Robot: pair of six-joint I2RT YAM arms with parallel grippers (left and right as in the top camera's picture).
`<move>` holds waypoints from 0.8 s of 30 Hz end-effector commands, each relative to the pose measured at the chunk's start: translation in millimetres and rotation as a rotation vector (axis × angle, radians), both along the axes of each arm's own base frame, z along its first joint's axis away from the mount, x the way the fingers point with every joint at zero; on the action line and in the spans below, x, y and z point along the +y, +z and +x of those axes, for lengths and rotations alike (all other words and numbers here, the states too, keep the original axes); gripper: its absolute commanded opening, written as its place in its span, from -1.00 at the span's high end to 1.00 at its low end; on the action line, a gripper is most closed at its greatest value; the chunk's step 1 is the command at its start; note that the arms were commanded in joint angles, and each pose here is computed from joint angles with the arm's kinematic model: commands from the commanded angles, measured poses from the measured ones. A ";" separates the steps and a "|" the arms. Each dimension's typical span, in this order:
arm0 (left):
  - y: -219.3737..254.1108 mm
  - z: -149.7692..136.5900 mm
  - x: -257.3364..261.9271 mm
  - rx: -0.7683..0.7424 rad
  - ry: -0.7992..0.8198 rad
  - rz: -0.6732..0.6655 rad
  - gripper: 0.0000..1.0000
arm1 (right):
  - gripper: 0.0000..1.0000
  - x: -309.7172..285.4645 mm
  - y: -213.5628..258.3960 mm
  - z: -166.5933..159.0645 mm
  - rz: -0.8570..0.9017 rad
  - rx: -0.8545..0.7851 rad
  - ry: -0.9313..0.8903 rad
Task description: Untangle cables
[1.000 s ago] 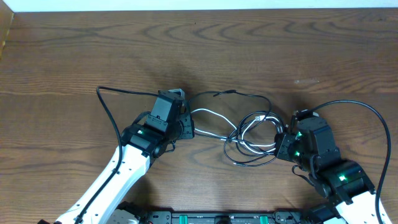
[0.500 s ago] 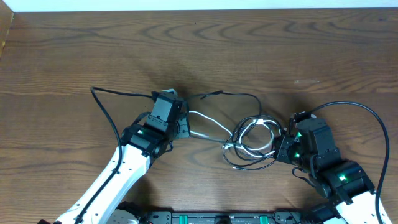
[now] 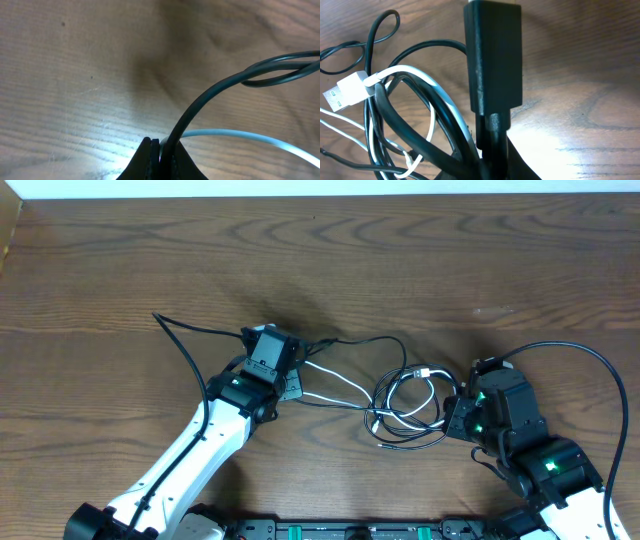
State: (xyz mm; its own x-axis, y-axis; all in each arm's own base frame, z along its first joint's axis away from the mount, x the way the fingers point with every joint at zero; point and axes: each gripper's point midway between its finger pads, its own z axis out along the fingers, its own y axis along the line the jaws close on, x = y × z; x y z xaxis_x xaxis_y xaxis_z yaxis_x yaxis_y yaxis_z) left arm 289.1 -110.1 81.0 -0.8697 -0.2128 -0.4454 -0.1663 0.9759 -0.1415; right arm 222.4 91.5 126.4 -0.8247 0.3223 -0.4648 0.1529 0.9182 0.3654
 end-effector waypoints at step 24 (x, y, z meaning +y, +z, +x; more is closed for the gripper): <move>1.0 7.9 14.5 -0.036 -0.007 0.085 0.82 | 0.98 -48.6 30.2 41.4 -0.199 -0.242 -0.218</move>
State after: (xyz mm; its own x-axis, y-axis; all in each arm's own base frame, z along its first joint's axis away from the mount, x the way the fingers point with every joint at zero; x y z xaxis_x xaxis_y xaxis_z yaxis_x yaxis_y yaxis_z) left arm 294.8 -110.9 84.2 -0.8583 -0.2060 -0.4700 -0.1560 0.9773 -0.1435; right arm 260.6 62.9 152.8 -0.6561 0.3641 -0.6610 0.2216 0.9302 0.2925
